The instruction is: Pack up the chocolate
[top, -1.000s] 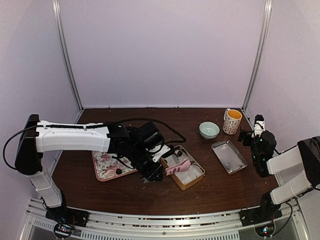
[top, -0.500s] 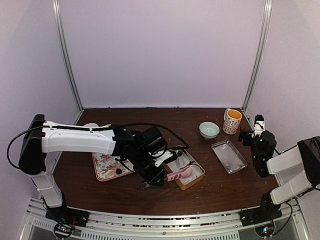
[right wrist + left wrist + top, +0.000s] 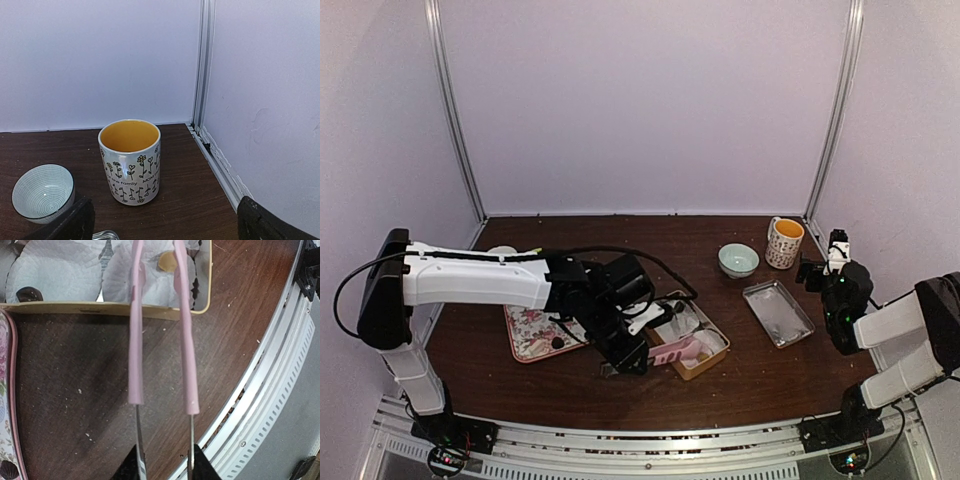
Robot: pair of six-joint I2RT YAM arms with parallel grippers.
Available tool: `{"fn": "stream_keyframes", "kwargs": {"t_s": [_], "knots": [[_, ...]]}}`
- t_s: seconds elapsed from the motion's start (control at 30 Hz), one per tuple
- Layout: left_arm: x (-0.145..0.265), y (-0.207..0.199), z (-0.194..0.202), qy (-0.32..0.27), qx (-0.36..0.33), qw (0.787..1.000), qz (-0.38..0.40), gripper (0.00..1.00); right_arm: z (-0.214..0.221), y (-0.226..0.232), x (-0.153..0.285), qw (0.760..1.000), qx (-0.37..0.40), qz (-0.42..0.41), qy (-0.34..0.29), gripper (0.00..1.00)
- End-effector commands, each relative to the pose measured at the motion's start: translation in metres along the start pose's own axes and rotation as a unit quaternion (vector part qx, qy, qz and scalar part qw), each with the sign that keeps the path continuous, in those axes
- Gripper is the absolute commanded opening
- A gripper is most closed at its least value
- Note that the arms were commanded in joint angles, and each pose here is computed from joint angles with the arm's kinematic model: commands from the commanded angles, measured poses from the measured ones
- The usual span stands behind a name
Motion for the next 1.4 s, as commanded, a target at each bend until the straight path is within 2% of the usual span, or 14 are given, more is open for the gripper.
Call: {"fn": "stream_keyframes", "kwargs": {"t_s": [0.0, 0.37, 0.53, 0.73, 0.9, 1.13, 1.37], "knots": [[0.018, -0.006, -0.011, -0.033, -0.012, 0.999, -0.005, 0.30, -0.007, -0.001, -0.003, 1.000, -0.004, 0.000, -0.011, 1.00], [0.064, -0.001, -0.003, -0.082, 0.009, 0.994, -0.071, 0.29, -0.007, 0.000, -0.003, 1.000, -0.005, 0.000, -0.011, 1.00], [0.078, 0.009, 0.023, -0.045, 0.036, 0.991, -0.118, 0.29, -0.006, -0.001, -0.003, 1.000, -0.004, 0.000, -0.010, 1.00], [0.090, 0.037, 0.071, 0.003, 0.123, 0.979, -0.164, 0.29, -0.006, -0.001, -0.003, 1.000, -0.004, 0.000, -0.009, 1.00], [0.105, 0.057, 0.097, -0.002, 0.199, 0.965, -0.172, 0.29, -0.006, -0.001, -0.003, 1.000, -0.004, 0.000, -0.010, 1.00], [0.118, 0.067, 0.125, 0.029, 0.240, 0.948, -0.206, 0.29, -0.006, -0.001, -0.003, 1.000, -0.004, 0.000, -0.010, 1.00], [0.134, 0.080, 0.155, 0.031, 0.293, 0.927, -0.231, 0.33, -0.006, -0.001, -0.003, 1.000, -0.004, 0.000, -0.010, 1.00]]}}
Point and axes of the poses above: each gripper's point midway between its finger pads, its own x axis back along the fingers, its own y axis along the line the jaws close on, z = x × y, the point moved 8 cm from there along x, back along the fingers, and after that the axes turned 6 degrees about -x, right-handed, at the moved point
